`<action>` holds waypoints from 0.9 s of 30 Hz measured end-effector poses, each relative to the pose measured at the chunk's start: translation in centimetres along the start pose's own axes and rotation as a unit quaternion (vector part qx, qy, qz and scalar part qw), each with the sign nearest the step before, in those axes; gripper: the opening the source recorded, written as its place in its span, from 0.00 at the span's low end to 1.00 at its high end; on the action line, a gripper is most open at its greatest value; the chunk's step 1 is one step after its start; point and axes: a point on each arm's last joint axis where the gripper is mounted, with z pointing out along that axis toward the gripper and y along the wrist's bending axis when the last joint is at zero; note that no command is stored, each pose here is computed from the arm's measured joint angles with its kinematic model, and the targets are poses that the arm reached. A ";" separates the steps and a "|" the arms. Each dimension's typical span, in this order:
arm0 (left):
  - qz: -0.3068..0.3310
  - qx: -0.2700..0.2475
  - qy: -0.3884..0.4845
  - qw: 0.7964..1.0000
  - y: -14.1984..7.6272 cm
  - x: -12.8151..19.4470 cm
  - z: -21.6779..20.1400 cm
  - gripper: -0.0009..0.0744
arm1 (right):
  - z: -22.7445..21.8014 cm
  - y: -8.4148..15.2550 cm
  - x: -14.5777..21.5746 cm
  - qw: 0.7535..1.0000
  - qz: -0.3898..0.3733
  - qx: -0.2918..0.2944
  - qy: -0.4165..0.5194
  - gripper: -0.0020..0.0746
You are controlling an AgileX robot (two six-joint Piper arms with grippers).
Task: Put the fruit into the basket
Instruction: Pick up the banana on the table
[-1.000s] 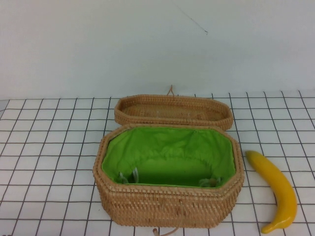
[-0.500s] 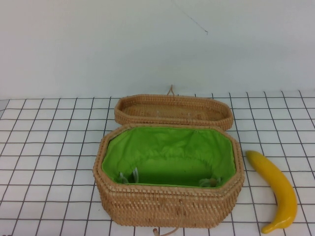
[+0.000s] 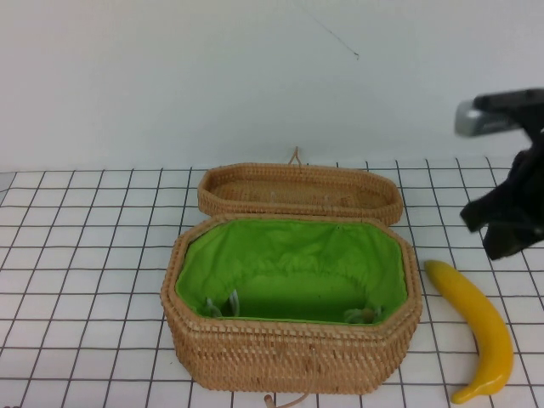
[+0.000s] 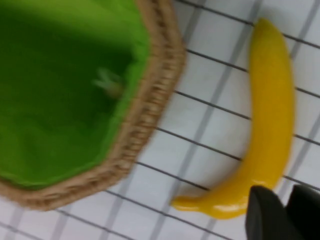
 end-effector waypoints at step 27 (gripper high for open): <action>0.000 0.000 0.000 1.000 0.0 0.0 0.0 0.01 | 13.3 -1.1 -1.8 0.992 -0.050 0.050 0.107 0.74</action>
